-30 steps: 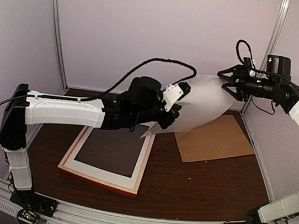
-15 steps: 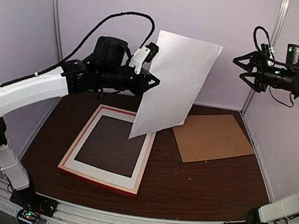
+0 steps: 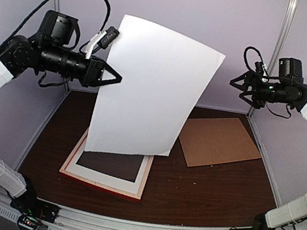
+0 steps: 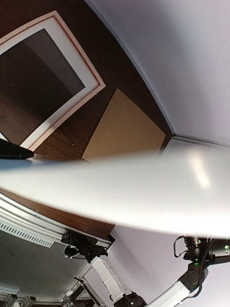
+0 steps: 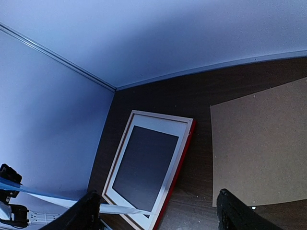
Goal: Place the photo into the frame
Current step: Place the photo on the mat board.
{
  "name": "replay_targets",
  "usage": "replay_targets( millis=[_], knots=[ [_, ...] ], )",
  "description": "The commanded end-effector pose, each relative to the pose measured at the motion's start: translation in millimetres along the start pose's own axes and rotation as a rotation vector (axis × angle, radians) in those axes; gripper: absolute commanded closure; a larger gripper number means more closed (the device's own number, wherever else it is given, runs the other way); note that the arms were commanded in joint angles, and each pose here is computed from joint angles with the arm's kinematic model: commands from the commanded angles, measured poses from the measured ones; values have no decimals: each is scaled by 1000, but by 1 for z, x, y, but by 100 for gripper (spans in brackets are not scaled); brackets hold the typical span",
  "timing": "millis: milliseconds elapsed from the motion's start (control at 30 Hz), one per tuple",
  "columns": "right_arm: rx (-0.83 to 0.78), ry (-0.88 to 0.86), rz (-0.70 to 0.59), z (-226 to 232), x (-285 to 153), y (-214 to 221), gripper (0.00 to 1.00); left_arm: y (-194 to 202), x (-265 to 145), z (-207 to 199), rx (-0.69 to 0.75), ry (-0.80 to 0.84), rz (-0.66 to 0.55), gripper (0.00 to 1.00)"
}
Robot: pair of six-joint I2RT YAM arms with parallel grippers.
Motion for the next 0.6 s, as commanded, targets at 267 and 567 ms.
replay_targets(
  millis=[267, 567],
  knots=[
    [19, 4, -13, -24, 25, 17, 17, 48, 17, 131, -585, 125, 308, 100],
    [75, -28, 32, -44, 55, 36, 18, 83, 60, 206, -716, 11, 504, 100]
  ],
)
Point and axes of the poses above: each gripper's point midway between its finger pads, its own x axis out along the fingers, its own z axis along the line the jaws close on, y = z × x, the point moved 8 cm from there along -x, back along the fingers, and after that the axes turned 12 degrees about -x, right-handed, at the moved point
